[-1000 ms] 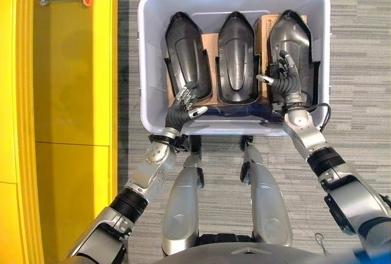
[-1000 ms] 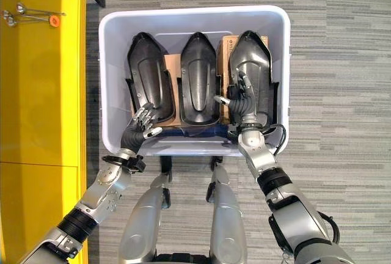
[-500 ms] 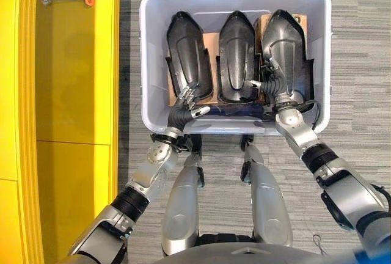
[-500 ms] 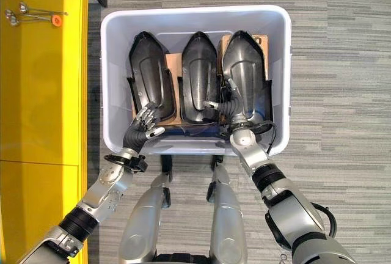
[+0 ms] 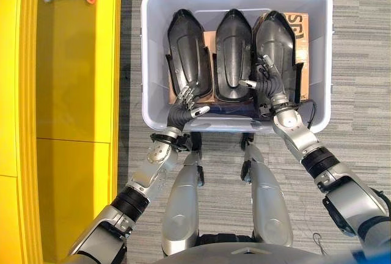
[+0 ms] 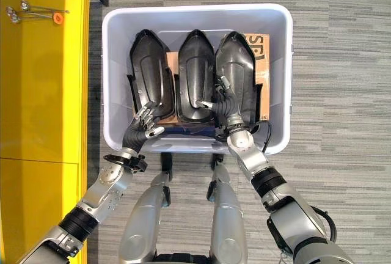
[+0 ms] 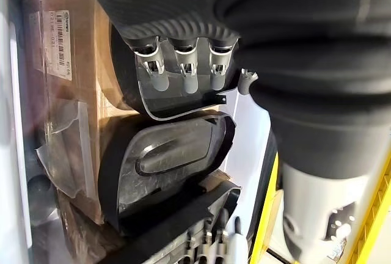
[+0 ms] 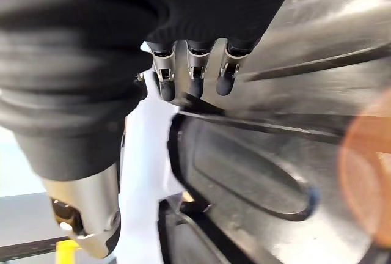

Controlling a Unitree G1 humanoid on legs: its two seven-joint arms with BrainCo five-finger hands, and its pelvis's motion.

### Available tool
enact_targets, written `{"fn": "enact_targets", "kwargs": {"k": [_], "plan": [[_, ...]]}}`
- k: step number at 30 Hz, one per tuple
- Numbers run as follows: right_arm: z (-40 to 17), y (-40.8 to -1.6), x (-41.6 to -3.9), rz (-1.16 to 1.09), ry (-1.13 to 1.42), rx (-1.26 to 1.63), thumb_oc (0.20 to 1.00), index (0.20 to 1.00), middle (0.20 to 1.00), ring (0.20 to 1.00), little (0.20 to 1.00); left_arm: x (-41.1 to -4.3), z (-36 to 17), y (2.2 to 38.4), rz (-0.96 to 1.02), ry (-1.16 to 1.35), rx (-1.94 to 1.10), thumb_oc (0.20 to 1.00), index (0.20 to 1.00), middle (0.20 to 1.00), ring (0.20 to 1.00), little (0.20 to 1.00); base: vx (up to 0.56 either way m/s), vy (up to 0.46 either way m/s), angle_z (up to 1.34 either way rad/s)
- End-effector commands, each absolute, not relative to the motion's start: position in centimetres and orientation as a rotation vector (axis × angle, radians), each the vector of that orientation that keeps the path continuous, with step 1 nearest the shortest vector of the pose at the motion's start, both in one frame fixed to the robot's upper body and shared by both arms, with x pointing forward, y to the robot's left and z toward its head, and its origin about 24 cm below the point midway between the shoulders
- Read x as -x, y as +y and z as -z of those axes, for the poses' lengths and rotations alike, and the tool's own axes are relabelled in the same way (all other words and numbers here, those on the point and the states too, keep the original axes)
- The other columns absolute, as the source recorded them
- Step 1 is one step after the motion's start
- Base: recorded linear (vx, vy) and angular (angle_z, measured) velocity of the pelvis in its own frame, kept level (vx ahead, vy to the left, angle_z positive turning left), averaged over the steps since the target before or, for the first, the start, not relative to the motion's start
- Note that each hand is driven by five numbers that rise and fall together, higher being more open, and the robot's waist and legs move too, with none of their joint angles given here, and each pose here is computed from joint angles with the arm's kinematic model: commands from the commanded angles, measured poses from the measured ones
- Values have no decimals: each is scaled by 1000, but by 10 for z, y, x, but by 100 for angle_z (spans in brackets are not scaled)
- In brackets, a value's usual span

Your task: Move parts from the plastic box to the shelf.

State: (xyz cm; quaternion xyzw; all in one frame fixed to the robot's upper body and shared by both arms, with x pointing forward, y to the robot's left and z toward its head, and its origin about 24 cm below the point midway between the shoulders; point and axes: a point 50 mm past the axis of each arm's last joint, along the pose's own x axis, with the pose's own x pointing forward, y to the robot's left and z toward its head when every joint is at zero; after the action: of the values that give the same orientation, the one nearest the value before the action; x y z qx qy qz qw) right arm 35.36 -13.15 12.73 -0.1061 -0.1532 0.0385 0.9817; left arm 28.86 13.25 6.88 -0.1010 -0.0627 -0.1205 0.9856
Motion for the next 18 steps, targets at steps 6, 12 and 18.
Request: {"fn": "enact_targets", "kwargs": {"k": [6, 12, 18], "plan": [[-175, -129, -330, -80, -594, 44, 1000, 1000, 1000, 1000, 1000, -276, -70, 137, 238, -169, 200, 1000, 1000, 1000, 1000, 1000, 0, 0, 0], [-193, -120, -313, -145, -688, -62, 1000, 1000, 1000, 1000, 1000, -275, -69, 137, 238, -161, 205, 1000, 1000, 1000, 1000, 1000, 0, 0, 0], [-211, -125, -296, -129, -808, -62, 1000, 1000, 1000, 1000, 1000, -274, -69, 142, 220, -163, 196, 1000, 1000, 1000, 1000, 1000, 0, 0, 0]]}}
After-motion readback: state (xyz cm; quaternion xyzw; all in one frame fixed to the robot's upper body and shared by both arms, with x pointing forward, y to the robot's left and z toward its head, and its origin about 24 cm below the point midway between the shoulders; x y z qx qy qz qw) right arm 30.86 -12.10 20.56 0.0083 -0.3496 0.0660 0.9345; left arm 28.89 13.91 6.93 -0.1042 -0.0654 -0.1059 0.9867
